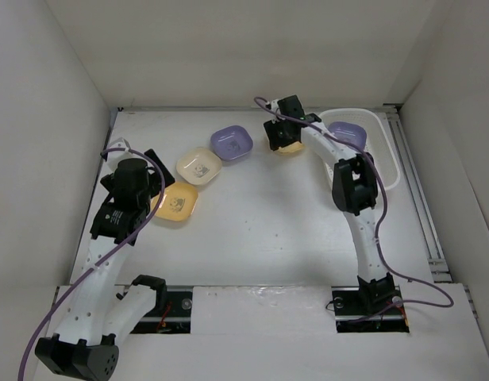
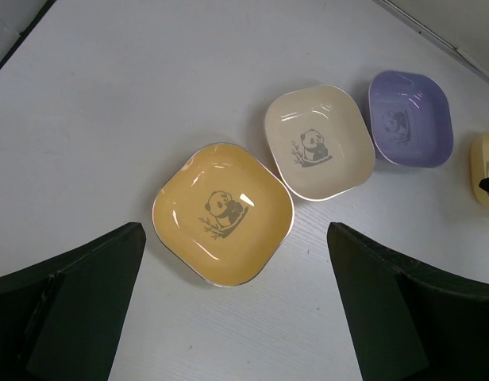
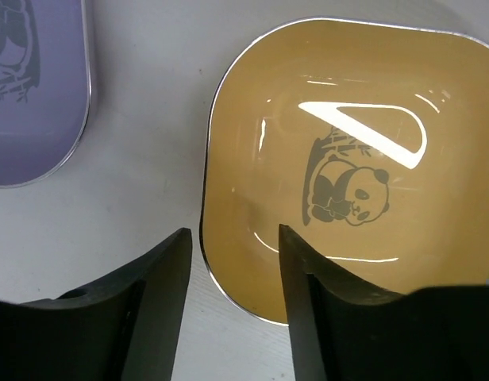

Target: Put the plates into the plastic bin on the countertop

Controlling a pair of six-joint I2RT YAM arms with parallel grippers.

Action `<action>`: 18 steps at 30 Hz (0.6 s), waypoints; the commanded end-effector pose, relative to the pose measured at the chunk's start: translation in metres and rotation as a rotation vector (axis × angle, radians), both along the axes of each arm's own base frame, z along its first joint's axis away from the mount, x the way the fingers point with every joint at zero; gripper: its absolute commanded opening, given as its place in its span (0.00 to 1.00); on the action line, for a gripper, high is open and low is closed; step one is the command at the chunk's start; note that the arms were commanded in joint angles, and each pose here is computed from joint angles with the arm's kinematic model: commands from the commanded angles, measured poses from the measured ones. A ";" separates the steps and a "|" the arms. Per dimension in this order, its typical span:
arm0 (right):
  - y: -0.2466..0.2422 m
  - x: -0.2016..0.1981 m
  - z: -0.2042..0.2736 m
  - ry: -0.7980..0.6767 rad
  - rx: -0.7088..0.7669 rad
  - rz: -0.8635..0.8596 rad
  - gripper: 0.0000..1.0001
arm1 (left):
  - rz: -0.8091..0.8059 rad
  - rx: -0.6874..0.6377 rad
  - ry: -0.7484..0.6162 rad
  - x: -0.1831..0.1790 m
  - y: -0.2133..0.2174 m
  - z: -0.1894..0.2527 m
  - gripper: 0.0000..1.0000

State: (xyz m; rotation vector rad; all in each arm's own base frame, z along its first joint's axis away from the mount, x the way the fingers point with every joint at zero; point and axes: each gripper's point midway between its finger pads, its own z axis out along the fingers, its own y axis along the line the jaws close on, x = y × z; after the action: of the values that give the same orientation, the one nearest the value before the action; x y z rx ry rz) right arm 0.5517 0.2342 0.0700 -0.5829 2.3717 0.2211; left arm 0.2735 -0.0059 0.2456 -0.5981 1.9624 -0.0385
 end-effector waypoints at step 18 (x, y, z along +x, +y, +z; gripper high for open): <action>0.027 -0.016 0.038 -0.038 0.076 0.094 0.00 | 0.000 0.010 -0.022 0.003 0.001 0.004 1.00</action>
State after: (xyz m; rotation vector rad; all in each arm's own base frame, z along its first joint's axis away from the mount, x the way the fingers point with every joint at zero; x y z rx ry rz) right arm 0.5547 0.2413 0.0801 -0.6265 2.3208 0.2289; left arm 0.2735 -0.0058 0.2456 -0.5983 1.9623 -0.0381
